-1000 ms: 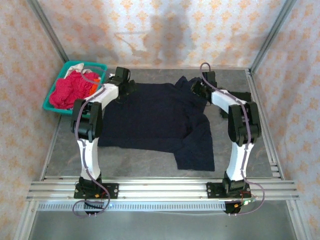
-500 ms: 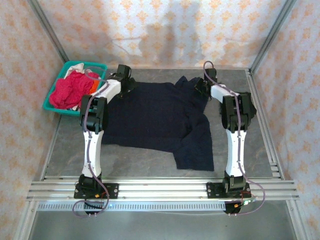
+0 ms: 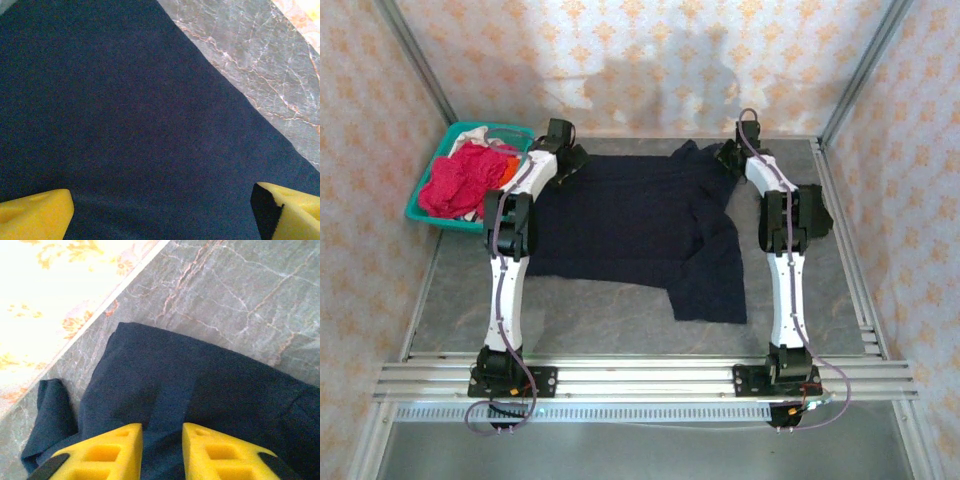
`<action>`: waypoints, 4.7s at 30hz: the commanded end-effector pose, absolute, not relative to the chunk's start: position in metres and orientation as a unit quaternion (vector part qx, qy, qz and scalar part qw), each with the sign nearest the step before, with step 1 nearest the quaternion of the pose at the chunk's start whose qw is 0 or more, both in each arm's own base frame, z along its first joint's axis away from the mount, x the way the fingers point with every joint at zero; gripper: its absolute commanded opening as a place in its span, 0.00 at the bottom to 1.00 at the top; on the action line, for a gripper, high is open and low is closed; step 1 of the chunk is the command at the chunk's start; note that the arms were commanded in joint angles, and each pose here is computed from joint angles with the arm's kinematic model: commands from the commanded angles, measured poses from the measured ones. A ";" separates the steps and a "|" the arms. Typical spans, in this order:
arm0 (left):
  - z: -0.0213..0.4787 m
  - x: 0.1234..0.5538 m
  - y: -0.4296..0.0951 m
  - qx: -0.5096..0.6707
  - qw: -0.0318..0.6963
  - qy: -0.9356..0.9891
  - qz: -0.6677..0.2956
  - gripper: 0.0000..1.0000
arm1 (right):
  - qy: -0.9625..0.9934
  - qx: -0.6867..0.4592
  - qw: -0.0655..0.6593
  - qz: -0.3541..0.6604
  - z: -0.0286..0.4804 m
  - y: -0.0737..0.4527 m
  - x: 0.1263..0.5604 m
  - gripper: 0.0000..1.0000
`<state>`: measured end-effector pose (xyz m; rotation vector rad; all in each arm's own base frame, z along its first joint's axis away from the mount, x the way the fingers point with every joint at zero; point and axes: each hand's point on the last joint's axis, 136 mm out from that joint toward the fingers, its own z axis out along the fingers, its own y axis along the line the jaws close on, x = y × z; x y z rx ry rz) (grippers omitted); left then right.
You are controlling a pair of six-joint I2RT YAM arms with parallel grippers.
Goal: Fold and stack the t-shirts
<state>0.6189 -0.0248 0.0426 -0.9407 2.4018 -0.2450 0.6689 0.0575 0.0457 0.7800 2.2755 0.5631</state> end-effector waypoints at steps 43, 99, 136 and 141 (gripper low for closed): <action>0.070 0.281 0.050 -0.516 0.272 0.806 -0.103 0.61 | 0.888 0.172 0.331 0.270 0.145 0.130 0.305 0.58; 0.050 0.282 0.044 -0.538 0.246 0.796 -0.124 0.04 | 0.882 0.176 0.341 0.274 0.161 0.129 0.305 0.58; 0.050 0.218 0.045 -0.504 0.224 0.832 -0.062 0.00 | 0.959 0.274 0.052 0.051 0.036 0.060 0.146 0.41; 0.048 0.218 0.045 -0.503 0.224 0.832 -0.061 0.00 | 0.960 0.268 0.051 0.062 0.036 0.067 0.154 0.43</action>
